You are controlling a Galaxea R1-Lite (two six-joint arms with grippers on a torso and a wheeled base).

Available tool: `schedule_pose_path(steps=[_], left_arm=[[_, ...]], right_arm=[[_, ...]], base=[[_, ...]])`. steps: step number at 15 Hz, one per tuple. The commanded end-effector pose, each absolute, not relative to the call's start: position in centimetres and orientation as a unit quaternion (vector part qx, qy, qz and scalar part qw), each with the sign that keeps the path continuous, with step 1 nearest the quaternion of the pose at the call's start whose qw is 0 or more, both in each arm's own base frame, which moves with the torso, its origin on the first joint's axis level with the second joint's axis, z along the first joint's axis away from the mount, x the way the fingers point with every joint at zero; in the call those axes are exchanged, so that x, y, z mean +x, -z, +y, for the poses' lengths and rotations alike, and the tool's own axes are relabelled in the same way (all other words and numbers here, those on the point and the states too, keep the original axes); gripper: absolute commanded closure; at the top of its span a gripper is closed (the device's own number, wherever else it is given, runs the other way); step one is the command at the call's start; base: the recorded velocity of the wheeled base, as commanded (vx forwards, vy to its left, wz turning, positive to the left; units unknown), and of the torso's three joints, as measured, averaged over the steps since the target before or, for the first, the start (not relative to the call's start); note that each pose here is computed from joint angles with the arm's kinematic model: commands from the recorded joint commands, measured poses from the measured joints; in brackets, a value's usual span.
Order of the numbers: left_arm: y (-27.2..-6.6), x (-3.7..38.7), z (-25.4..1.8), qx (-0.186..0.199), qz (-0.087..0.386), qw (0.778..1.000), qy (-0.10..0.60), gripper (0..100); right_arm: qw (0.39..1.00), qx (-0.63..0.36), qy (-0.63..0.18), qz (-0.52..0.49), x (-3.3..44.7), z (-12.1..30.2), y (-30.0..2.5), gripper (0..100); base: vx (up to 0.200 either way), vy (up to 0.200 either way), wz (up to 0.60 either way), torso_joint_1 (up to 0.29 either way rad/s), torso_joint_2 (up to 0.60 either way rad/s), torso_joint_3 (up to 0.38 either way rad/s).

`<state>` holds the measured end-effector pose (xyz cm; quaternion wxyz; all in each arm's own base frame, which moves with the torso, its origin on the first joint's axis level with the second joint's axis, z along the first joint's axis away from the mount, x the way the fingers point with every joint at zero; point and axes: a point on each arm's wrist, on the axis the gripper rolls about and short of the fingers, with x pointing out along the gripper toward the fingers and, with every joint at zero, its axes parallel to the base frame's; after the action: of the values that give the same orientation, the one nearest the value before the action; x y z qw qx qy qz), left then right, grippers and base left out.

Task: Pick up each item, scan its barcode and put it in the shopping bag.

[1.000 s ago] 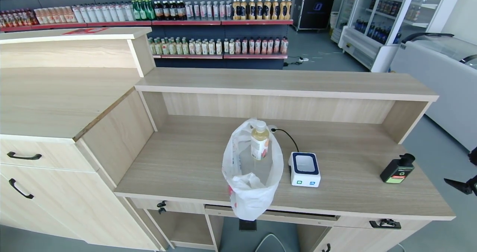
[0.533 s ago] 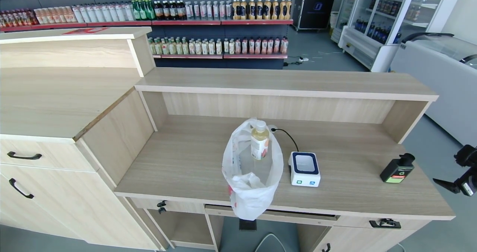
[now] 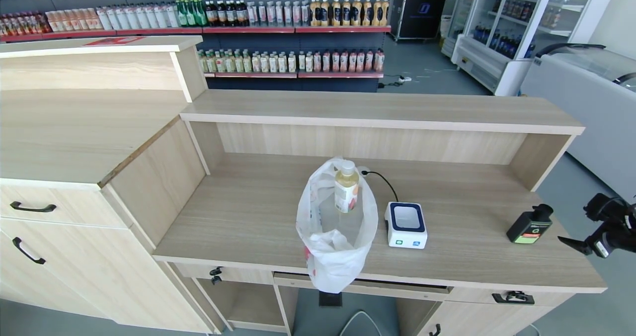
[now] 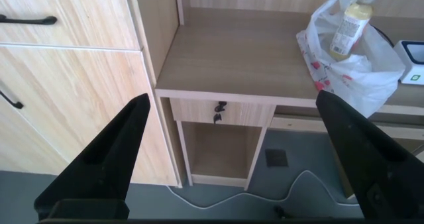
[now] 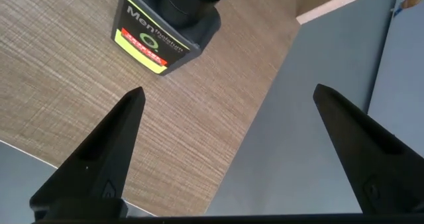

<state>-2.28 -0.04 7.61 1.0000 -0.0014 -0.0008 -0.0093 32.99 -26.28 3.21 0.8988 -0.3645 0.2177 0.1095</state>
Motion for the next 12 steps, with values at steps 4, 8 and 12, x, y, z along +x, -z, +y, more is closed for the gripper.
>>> schedule_pose_path(steps=[4,8,12], left_arm=[[-7.6,-2.3,0.0,-0.002,-0.001,1.000,0.009,0],[-7.6,-2.3,0.0,-0.002,-0.001,1.000,0.009,0],[-7.6,-2.3,0.0,-0.002,-0.001,1.000,0.009,0]], right_arm=[[0.897,-0.362,-0.140,0.211,35.4,-24.9,-1.5,0],[0.895,-0.366,-0.151,0.204,36.8,-24.6,-0.6,0],[0.894,-0.362,-0.161,0.207,37.3,-24.2,0.4,0]], base=[[0.000,0.000,0.00,0.000,0.00,0.000],[0.000,0.000,0.00,0.000,0.00,0.000],[0.000,0.000,0.00,0.000,0.00,0.000]])
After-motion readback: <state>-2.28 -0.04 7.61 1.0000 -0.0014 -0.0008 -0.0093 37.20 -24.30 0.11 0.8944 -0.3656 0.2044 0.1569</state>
